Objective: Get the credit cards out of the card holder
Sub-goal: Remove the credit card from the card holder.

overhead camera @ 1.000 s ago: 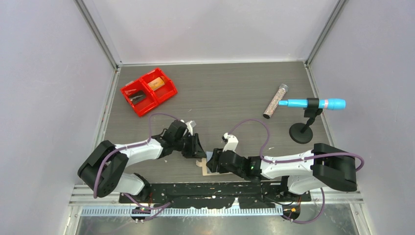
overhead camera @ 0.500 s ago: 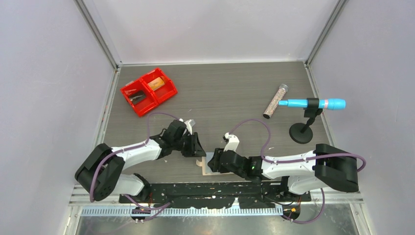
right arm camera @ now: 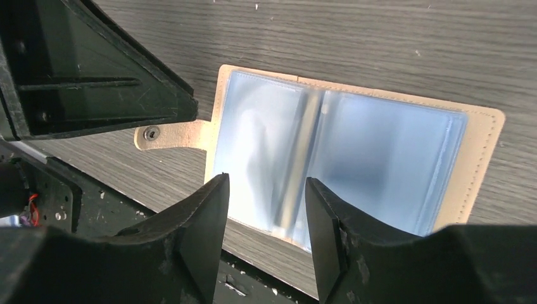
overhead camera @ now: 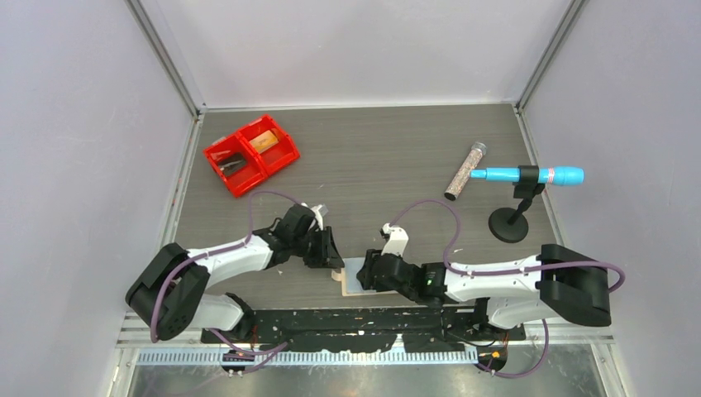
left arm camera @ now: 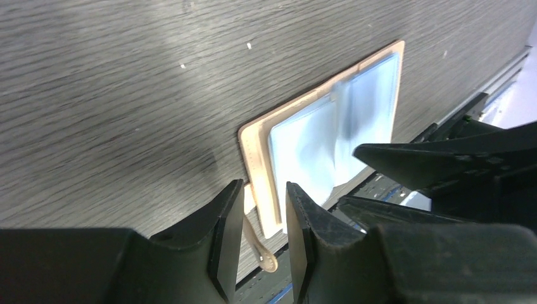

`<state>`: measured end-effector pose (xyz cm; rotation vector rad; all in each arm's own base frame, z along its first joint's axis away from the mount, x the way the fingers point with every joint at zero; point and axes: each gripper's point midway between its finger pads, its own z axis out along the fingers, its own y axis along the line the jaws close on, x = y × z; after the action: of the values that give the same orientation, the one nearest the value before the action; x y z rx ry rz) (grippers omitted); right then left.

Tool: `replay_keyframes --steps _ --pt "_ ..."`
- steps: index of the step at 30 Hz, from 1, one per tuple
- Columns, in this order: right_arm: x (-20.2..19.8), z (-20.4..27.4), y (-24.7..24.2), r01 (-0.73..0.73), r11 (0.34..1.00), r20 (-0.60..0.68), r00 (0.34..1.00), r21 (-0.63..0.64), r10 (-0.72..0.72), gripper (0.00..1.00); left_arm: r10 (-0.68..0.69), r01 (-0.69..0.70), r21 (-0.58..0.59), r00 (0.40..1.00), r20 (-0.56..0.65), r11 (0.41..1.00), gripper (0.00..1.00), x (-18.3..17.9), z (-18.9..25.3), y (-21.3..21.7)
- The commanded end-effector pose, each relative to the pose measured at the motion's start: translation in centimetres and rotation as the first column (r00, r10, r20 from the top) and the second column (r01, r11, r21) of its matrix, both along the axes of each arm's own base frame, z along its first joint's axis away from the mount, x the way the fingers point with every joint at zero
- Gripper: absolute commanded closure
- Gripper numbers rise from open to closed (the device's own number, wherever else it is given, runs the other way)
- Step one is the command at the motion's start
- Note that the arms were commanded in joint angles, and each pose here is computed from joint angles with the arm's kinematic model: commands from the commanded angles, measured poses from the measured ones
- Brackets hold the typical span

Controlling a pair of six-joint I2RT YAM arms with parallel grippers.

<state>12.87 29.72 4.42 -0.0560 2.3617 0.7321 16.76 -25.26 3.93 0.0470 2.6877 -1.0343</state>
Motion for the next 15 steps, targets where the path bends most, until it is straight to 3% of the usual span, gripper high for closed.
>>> replay_keyframes --steps 1,9,15 --pt "1.1 2.7 0.3 0.033 0.998 0.067 0.997 -0.047 -0.03 0.44 0.004 -0.008 0.045 0.997 0.078 0.999 0.67 1.1 1.4 0.5" --pt "0.6 2.4 2.1 0.018 0.976 0.078 0.997 -0.217 -0.001 0.29 0.007 -0.014 0.092 0.997 0.083 0.996 0.67 0.8 0.9 1.6" --pt "0.6 1.4 2.4 0.025 0.95 0.079 0.997 -0.311 0.0 0.24 -0.009 0.002 0.09 0.997 0.077 0.996 0.67 0.1 0.3 1.9"
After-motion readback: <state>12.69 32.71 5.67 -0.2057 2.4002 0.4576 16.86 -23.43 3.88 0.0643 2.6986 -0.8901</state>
